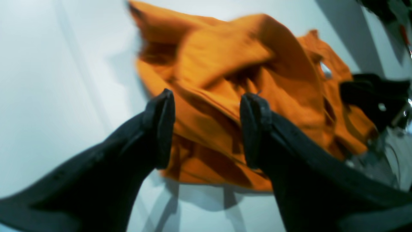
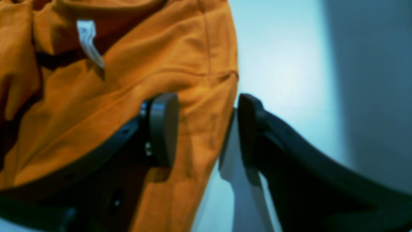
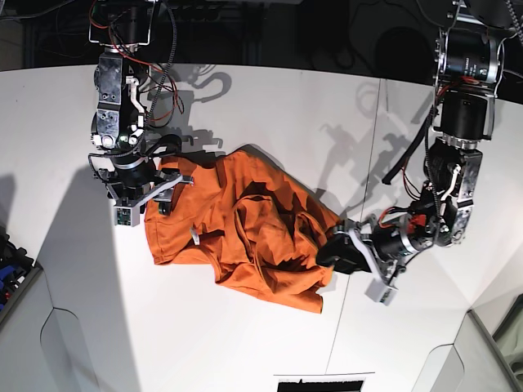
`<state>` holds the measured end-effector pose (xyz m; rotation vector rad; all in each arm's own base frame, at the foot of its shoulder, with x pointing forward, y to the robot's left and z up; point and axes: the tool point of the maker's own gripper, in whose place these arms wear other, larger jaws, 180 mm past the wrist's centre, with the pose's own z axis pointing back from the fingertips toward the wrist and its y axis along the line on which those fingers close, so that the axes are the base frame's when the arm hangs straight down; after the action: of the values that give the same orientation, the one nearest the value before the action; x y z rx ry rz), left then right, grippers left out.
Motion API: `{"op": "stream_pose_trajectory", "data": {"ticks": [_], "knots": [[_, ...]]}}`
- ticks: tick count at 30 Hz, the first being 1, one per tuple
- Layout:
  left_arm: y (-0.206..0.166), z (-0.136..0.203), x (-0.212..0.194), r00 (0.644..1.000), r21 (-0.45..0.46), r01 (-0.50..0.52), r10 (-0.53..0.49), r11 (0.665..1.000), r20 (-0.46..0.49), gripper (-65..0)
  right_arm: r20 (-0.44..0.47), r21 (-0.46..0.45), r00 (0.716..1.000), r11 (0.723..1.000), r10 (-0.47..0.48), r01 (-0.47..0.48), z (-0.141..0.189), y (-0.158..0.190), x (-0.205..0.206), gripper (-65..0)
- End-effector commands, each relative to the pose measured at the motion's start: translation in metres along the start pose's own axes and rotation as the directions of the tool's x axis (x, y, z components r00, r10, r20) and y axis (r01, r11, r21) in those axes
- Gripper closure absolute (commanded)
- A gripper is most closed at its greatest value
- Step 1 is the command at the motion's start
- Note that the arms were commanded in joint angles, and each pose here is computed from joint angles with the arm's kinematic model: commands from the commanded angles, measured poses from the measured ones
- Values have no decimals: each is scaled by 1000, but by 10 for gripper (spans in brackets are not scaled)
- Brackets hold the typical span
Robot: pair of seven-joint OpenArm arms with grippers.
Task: Layout the t-shirt on the table in an organized manner, then fold the t-shirt properly
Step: 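Pull the shirt apart with both grippers to stretch it flat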
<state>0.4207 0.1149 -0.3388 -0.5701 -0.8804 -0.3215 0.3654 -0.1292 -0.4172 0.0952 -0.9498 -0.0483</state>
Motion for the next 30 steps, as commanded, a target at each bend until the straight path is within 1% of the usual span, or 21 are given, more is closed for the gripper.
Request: {"op": "stream_pose_trajectory", "data": {"ticks": [1, 5, 7, 8, 9, 10, 12, 13, 14, 16, 19, 21, 23, 26, 28, 30], "knots": [[-8, 0, 23, 998, -30, 22, -20, 999, 59, -347, 6, 5, 1000, 1000, 5, -5, 0, 0, 6, -300], [-28, -15, 9, 998, -66, 55, -54, 996, 10, -347, 6, 6, 1000, 1000, 5, -5, 0, 1, 6, -299], [-34, -22, 2, 996, -64, 87, -88, 994, -20, -345, 6, 6, 1000, 1000, 4, -4, 0, 1, 6, -297], [-34, -24, -1, 994, -57, 104, -106, 993, -33, -332, 6, 6, 1000, 1000, 4, -5, 0, 1, 6, -286], [-34, -25, -3, 992, -49, 118, -120, 992, -42, -284, 5, 6, 1000, 1000, 5, -5, 0, 1, 6, -254], [-32, -25, -4, 990, -40, 129, -131, 991, -48, -210, 5, 6, 1000, 1000, 6, -6, 0, 1, 5, -205], [-26, -24, -2, 988, -16, 148, -149, 989, -52, -45, 8, 18, 1000, 1000, 13, -13, 0, 3, 6, -83], [-22, -22, -1, 987, -4, 153, -153, 988, -53, 0, 22, 35, 999, 999, 27, -27, 0, 6, 8, -16], [-16, -19, 3, 986, 12, 159, -158, 987, -49, 0, 34, 44, 998, 998, 52, -53, 0, 8, 10, 0], [-1, -9, 15, 986, 49, 168, -166, 985, -27, 0, 44, 48, 992, 991, 120, -122, 0, 8, 14, 0], [33, 19, 41, 987, 127, 152, -158, 980, 32, 0, 65, 20, 987, 989, 146, -148, 1, 1, 25, 0], [54, 44, 55, 989, 161, 110, -124, 981, 81, 0, 86, -1, 986, 990, 142, -143, 5, -6, 32, 0], [72, 65, 63, 988, 199, 102, -123, 975, 95, 0, 113, -29, 985, 992, 129, -127, 11, -17, 42, 0], [94, 90, 67, 986, 259, 125, -149, 958, 75, 0, 154, -82, 982, 992, 111, -99, 21, -38, 59, 0], [105, 104, 67, 984, 288, 145, -167, 947, 53, 0, 150, -119, 984, 990, 96, -79, 28, -53, 64, 0], [111, 116, 67, 983, 290, 161, -178, 943, 36, 0, 132, -160, 988, 986, 77, -55, 35, -70, 64, 0]]}}
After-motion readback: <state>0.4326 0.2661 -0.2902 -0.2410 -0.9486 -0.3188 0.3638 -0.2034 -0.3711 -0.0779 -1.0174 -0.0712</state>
